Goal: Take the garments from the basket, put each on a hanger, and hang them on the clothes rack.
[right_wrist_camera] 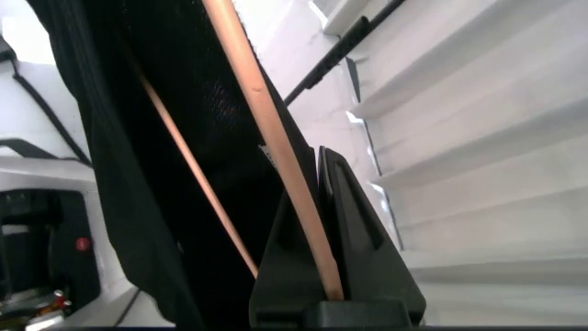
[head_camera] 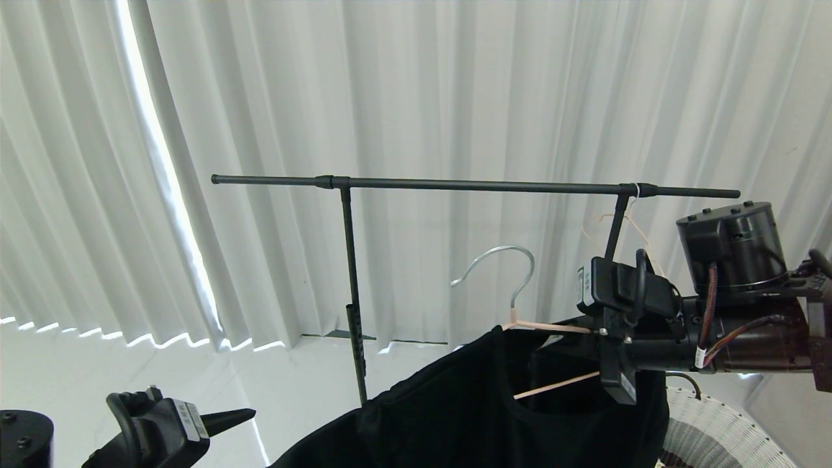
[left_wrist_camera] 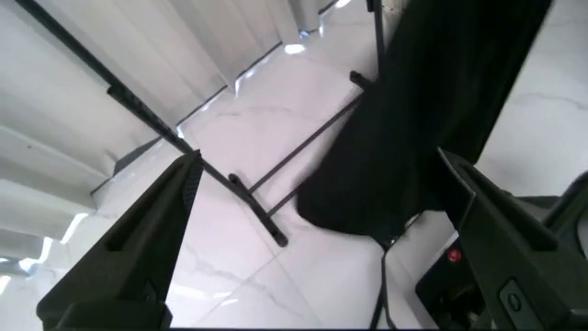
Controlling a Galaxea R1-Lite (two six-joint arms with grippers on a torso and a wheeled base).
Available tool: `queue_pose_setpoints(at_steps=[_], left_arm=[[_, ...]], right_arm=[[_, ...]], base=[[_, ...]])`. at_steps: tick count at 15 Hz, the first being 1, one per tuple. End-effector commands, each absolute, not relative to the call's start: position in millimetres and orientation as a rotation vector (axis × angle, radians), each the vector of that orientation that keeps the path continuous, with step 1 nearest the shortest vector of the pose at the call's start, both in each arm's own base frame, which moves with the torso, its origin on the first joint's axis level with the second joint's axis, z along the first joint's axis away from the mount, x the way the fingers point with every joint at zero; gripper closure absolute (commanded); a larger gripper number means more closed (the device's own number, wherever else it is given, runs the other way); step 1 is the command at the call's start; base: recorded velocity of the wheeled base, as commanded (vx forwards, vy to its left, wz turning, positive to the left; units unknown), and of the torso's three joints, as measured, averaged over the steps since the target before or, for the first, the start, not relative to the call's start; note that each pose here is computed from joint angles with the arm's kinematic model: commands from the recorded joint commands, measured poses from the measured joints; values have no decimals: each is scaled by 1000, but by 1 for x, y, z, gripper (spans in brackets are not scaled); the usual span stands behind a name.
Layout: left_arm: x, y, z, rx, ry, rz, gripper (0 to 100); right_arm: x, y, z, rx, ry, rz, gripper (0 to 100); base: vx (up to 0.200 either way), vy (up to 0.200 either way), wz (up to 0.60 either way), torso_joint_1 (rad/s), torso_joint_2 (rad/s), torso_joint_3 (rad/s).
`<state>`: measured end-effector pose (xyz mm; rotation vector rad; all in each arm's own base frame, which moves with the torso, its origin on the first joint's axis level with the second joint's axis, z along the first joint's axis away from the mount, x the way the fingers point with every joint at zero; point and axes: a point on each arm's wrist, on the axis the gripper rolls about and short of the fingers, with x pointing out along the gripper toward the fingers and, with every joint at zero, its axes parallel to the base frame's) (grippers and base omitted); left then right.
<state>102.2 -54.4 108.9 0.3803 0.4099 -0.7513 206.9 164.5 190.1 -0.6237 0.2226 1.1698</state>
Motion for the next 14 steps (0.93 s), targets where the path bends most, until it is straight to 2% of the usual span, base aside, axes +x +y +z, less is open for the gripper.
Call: queue_pose_setpoints(at_steps=[1,8,9,14], left_arm=[[108,-57,106,383,442,-759,0],[109,-58,104,374,458,-794,0],[109,-58,104,373,458,-795,100],[112,-59,103,372,476,-789,100]], right_arm=[[206,165,191,-625,216,1173,100],[204,166,193,-626,207,1178,100],[203,166,194,-626,205,1178,100],[203,166,193,-625,206,1176,100]], base=[[0,0,0,0,0,0],[0,0,0,0,0,0],[0,0,0,0,0,0],[0,0,0,0,0,0]])
